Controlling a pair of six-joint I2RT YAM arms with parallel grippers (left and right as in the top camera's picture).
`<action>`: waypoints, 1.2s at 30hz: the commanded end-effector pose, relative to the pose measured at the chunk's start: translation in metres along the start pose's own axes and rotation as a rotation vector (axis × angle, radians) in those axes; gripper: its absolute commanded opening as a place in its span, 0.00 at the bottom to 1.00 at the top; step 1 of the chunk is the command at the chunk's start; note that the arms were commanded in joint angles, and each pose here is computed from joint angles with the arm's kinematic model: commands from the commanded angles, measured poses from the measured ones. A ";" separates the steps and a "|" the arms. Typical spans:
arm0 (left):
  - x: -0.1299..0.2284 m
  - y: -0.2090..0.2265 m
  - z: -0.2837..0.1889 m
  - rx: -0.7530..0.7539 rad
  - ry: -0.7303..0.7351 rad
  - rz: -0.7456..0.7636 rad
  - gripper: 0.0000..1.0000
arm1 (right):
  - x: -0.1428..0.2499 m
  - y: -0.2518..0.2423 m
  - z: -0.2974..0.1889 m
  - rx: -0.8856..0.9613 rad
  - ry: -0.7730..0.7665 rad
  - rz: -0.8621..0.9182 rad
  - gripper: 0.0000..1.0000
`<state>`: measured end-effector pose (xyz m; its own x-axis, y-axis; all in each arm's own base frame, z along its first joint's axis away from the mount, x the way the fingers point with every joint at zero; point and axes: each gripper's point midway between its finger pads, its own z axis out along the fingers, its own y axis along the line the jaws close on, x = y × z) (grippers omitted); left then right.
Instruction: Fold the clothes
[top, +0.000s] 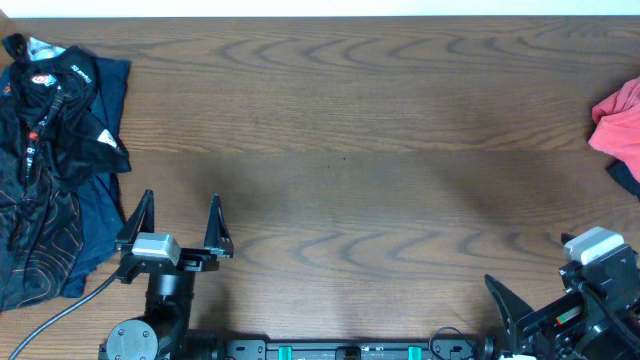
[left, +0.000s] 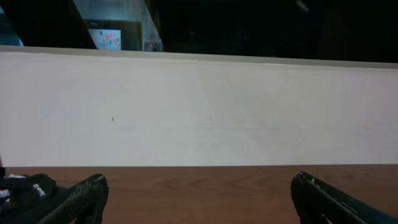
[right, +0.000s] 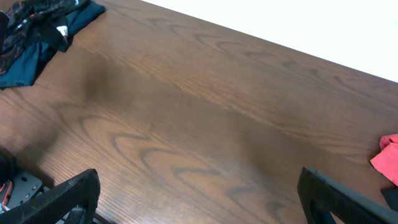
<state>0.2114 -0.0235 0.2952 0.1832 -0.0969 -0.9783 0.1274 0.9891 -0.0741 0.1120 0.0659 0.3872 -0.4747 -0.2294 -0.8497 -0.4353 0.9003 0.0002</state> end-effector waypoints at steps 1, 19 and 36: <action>0.013 0.004 0.001 -0.016 0.020 -0.011 0.95 | 0.000 0.001 0.000 -0.006 0.001 -0.012 0.99; 0.088 0.012 0.011 -0.030 0.121 0.029 0.95 | 0.000 0.001 0.000 -0.006 0.001 -0.012 0.99; 0.134 0.012 0.008 -0.011 0.235 0.055 0.95 | 0.000 0.001 0.000 -0.006 0.001 -0.012 0.99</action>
<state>0.2458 -0.0249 0.1698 -0.0256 -0.0335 -0.9991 0.1068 0.9936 -0.0360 0.1120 0.0659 0.3872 -0.4746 -0.2293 -0.8498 -0.4356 0.9001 0.0004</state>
